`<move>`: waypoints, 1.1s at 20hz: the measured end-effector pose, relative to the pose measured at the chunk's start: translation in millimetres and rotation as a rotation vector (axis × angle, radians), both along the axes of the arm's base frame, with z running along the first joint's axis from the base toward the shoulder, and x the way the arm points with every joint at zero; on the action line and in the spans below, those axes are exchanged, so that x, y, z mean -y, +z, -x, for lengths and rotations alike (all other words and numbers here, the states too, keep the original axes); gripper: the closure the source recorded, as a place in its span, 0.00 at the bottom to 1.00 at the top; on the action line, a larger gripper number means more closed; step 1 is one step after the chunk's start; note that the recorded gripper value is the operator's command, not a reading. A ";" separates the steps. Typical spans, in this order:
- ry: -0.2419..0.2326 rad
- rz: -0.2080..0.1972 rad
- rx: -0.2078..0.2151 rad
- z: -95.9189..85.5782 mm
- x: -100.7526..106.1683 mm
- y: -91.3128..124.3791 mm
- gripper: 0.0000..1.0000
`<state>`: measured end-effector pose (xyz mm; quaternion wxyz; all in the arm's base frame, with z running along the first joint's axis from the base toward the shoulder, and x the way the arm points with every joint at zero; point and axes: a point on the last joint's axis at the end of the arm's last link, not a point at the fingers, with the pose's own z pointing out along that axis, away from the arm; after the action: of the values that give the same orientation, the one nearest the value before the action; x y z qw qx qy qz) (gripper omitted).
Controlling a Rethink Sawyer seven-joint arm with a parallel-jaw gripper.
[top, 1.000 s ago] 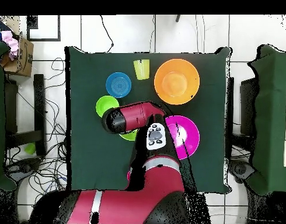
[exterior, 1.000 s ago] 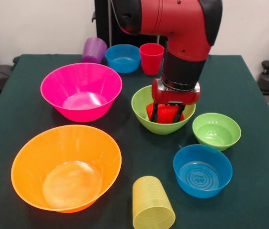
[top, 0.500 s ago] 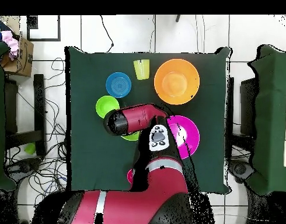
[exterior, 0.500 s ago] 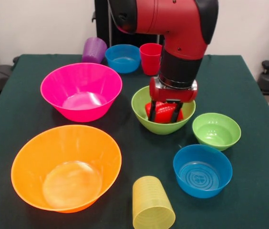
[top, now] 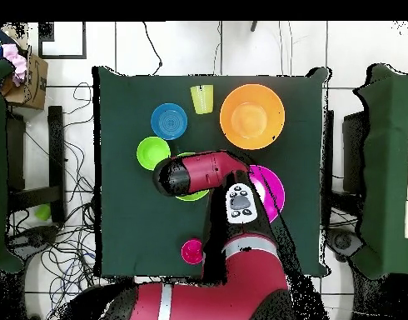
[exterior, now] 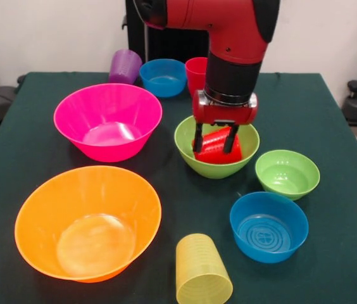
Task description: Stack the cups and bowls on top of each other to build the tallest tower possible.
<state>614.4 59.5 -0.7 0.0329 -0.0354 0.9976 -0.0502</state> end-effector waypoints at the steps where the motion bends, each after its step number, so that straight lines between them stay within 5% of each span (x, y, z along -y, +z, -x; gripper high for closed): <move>1: 0.000 -0.006 0.001 0.3 -1.0 2.2 0.00; 22: 0.024 -0.067 -0.018 11.6 -31.8 5.5 0.00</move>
<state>602.7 91.3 4.7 0.0259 -0.0466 0.9984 -0.0162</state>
